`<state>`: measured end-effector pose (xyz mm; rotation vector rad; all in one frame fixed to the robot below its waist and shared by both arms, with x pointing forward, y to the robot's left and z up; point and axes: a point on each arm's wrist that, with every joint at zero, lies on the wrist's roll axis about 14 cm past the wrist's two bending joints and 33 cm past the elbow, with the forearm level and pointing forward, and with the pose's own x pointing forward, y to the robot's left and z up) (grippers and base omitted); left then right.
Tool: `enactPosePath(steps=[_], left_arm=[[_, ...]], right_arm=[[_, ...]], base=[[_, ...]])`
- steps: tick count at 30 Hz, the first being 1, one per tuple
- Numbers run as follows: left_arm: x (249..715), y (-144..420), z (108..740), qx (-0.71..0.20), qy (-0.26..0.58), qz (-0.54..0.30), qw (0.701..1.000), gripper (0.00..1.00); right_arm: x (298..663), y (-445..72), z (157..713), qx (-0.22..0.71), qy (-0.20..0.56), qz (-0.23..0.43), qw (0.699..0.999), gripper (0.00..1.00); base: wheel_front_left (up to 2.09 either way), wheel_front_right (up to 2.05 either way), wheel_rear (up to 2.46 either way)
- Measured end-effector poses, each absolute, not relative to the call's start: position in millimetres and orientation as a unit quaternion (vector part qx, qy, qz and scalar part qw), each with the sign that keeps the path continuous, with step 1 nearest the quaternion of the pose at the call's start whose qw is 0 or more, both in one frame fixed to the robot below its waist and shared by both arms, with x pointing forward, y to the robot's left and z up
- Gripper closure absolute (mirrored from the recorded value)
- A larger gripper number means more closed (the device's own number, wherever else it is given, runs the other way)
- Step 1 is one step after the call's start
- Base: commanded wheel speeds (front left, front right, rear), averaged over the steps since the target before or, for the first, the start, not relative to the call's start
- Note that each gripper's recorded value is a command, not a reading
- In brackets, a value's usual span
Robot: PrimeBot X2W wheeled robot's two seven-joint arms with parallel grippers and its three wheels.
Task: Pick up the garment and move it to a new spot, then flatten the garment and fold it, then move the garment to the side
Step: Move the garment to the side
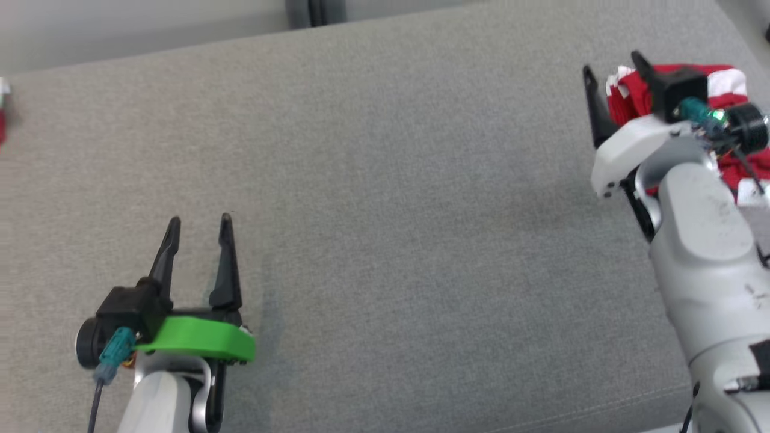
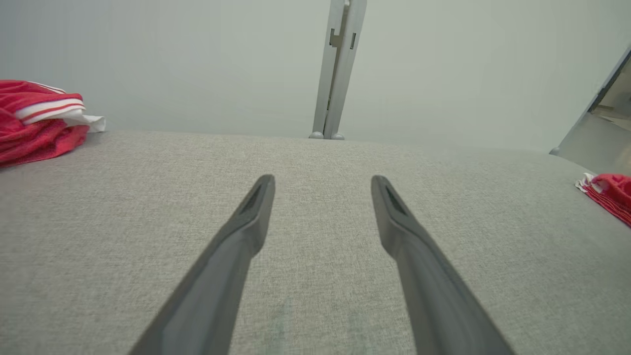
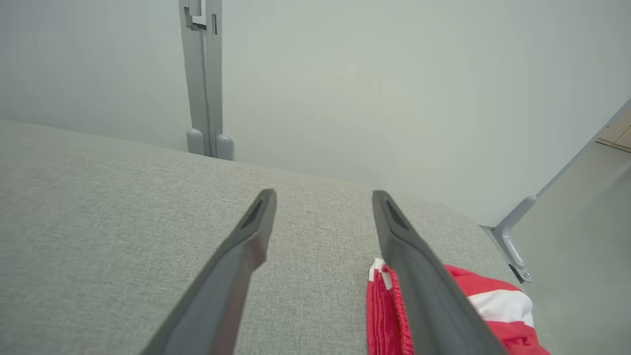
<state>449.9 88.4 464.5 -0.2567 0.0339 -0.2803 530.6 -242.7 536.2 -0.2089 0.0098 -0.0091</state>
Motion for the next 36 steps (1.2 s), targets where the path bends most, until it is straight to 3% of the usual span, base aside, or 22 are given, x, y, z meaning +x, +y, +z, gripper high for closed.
enactPosePath(steps=[12,21,36], left_arm=[[396.9,140.9,467.6,-0.132,0.020,-0.057,0.989,0.00],[364.9,152.3,463.5,-0.131,0.028,-0.042,0.990,0.00],[360.1,143.8,462.0,-0.140,0.033,-0.047,0.988,0.00]], right_arm=[[451.7,-200.9,506.5,-0.009,-0.003,0.013,1.000,0.00],[399.8,-188.9,483.6,0.064,0.009,0.013,0.998,0.00],[392.5,-181.3,492.7,0.061,-0.009,0.026,0.998,0.00]], base=[[0.00,0.00,0.00],[0.00,0.00,0.00],[0.00,0.00,0.00]])
